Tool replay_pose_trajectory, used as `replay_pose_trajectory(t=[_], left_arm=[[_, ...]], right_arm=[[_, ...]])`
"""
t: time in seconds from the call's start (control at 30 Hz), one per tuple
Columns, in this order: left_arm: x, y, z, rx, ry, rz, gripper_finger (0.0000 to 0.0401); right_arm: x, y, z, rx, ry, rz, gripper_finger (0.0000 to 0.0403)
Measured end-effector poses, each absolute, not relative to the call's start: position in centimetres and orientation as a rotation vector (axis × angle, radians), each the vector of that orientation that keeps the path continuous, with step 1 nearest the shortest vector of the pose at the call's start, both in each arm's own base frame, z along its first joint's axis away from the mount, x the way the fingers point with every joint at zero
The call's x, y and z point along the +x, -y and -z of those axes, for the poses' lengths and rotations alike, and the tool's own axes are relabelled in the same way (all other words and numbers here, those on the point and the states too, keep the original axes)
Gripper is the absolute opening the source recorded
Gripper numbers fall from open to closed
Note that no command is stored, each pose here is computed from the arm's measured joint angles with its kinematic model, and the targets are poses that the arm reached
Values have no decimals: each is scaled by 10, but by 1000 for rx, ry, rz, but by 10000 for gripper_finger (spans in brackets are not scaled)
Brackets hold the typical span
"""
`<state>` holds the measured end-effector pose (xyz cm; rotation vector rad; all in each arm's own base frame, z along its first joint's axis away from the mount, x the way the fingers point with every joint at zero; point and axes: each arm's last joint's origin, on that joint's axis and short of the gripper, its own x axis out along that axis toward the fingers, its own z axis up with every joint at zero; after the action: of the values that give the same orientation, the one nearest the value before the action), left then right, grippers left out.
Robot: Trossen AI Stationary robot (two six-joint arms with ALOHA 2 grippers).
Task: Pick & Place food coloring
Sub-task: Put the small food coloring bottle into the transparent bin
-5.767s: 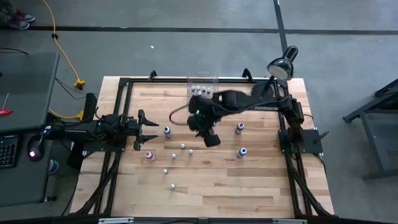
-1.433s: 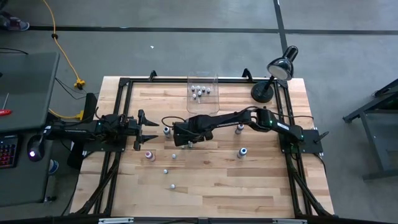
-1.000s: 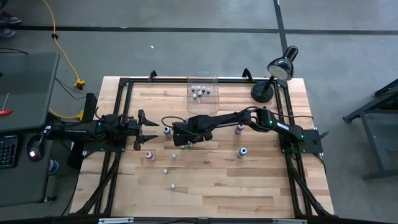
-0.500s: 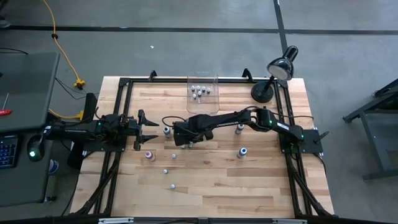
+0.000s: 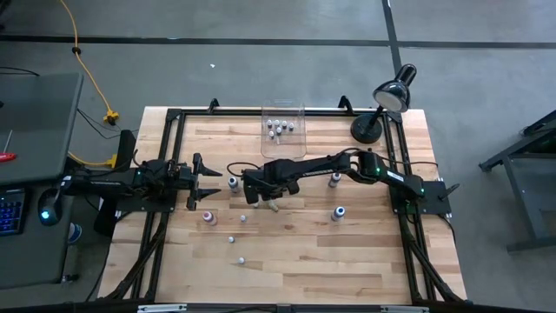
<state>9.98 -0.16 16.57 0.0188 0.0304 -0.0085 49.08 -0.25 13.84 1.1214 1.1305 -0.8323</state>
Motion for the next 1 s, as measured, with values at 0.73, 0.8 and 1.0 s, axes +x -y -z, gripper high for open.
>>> replay_pose_trajectory(t=[0.73,0.8,1.0], left_arm=[[100,2,-166,19,-30,9,239],[100,2,-166,19,-31,8,239],[100,2,-166,19,-31,8,239]], right_arm=[[498,1,-158,654,-1221,444,11],[495,2,-163,595,-1251,443,11],[491,3,-179,415,-1291,455,11]])
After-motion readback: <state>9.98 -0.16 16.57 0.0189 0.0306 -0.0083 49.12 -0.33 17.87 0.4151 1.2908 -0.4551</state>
